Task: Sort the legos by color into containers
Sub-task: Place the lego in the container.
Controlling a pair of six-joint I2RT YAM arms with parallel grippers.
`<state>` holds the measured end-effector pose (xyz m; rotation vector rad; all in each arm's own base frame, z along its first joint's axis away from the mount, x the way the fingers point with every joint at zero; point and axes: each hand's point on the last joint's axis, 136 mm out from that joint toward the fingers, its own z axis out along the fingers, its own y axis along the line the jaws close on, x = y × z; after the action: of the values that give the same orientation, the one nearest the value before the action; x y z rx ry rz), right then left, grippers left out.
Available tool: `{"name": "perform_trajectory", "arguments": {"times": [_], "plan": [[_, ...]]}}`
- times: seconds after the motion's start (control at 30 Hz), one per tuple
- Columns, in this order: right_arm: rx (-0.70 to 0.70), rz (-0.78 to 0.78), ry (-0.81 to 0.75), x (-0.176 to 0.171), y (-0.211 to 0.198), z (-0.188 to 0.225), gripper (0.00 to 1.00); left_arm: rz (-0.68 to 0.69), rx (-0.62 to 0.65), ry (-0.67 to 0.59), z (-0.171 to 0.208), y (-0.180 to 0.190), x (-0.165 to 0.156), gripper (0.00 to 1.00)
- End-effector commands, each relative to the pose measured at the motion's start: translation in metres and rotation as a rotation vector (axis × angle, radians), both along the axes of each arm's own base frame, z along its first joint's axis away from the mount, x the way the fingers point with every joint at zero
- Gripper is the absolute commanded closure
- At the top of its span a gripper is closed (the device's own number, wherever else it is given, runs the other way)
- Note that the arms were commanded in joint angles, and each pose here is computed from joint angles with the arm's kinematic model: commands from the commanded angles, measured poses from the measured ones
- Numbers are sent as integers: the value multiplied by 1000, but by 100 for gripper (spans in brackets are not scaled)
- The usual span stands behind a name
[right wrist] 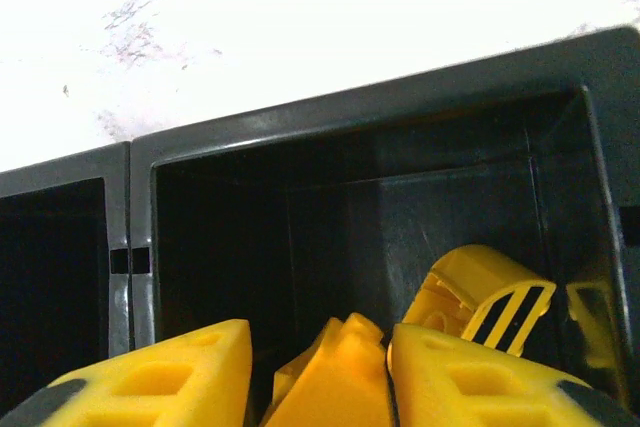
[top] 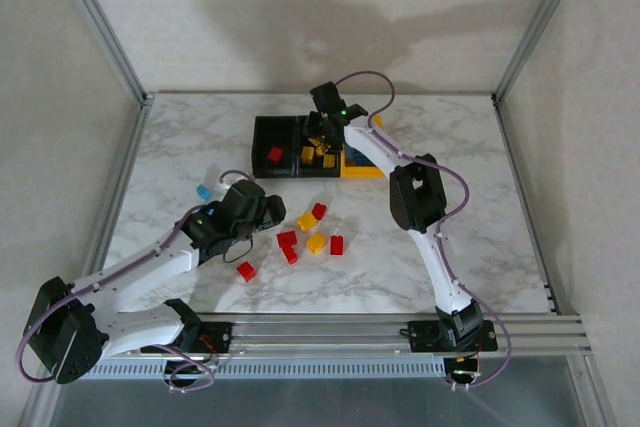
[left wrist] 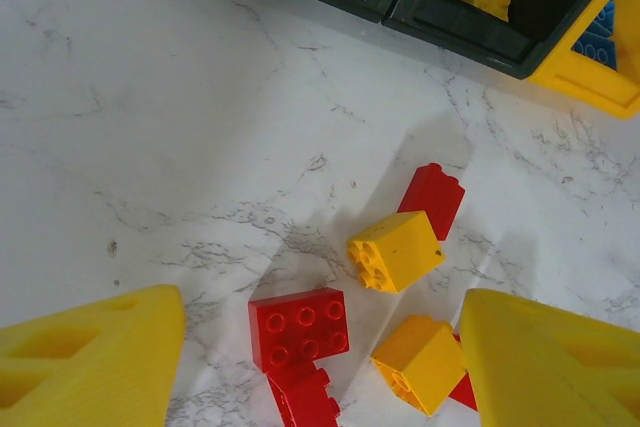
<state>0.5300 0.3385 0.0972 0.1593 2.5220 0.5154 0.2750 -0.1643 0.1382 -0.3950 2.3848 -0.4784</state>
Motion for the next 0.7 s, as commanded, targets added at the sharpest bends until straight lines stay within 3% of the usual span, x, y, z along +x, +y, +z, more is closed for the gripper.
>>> {"name": "perform_trajectory", "arguments": {"times": [0.0, 0.2, 0.37, 0.53, 0.67], "plan": [[14, 1, 2, 2, 2, 5, 53, 22, -1, 9, -1, 8, -3, 28], [24, 19, -57, -3, 3, 41, 49, 32, -7, 14, 2, 8, -3, 27], [47, 78, -137, -29, 5, 87, 48, 63, 15, 58, 0, 16, -11, 27], [71, 189, -187, -90, 2, 114, 46, 127, 104, 144, -4, 40, -29, 27], [125, 292, -189, -148, -9, 110, 42, 180, 115, 209, -11, 52, -47, 27]]}}
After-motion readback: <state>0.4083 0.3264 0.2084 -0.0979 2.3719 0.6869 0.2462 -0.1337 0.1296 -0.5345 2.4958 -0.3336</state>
